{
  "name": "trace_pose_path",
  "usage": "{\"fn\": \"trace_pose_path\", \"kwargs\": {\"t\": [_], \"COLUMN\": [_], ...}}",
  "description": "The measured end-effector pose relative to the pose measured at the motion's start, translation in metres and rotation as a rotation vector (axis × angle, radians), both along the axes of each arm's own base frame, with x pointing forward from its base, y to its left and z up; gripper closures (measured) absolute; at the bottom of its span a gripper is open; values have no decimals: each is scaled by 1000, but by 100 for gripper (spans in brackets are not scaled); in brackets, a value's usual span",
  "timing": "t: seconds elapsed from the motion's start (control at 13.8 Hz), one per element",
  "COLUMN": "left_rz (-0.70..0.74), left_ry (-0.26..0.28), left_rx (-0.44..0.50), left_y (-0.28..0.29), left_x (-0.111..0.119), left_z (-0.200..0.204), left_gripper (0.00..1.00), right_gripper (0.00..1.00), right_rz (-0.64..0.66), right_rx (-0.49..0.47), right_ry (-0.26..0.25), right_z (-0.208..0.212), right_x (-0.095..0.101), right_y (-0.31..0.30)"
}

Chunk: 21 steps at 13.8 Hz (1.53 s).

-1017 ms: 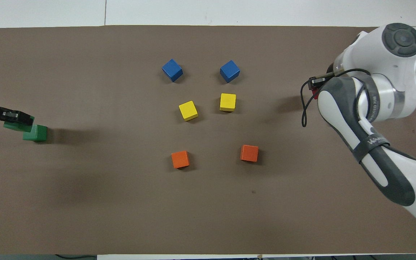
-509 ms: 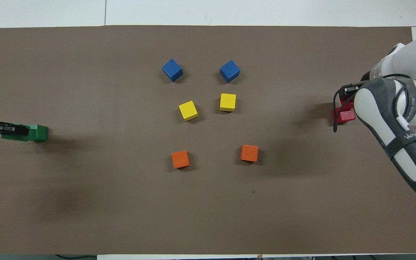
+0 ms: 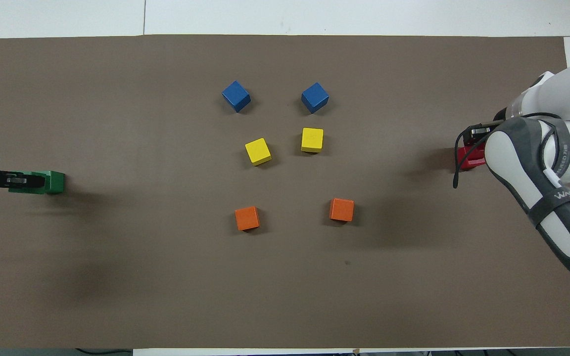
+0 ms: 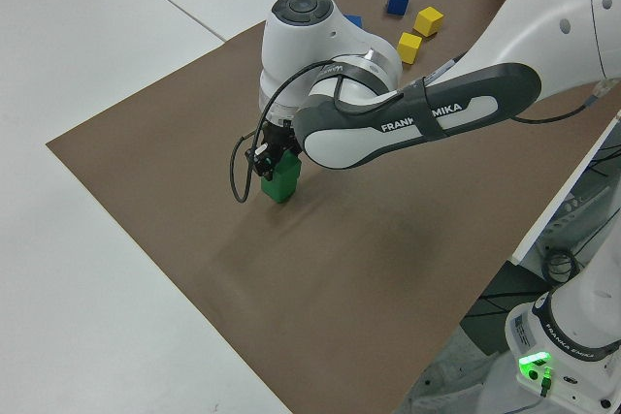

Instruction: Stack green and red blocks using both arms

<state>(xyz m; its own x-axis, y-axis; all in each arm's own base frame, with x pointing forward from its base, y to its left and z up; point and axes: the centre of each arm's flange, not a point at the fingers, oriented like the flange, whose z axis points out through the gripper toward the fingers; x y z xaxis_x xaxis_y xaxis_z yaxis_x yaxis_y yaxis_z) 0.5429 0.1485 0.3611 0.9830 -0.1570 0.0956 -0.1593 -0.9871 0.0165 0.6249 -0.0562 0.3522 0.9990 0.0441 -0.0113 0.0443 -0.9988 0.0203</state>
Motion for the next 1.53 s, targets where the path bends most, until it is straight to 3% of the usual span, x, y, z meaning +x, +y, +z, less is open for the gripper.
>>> {"fn": "trace_pose_path", "kwargs": {"t": [0.51, 0.87, 1.53], "left_rz": [11, 15, 0], "left_ry": [-27, -55, -87], "left_rx": [1, 10, 18], "left_y": [0, 0, -8], "left_x": [-2, -4, 0], "left_z": [-5, -5, -4], "left_gripper": [45, 45, 44], "right_gripper": [45, 45, 45], "right_rz": [37, 137, 161], "right_rx": [-2, -6, -11], "right_ry": [-32, -44, -74], "right_z": [1, 1, 0], "right_x": [-19, -31, -34], "right_y": [6, 6, 7]}}
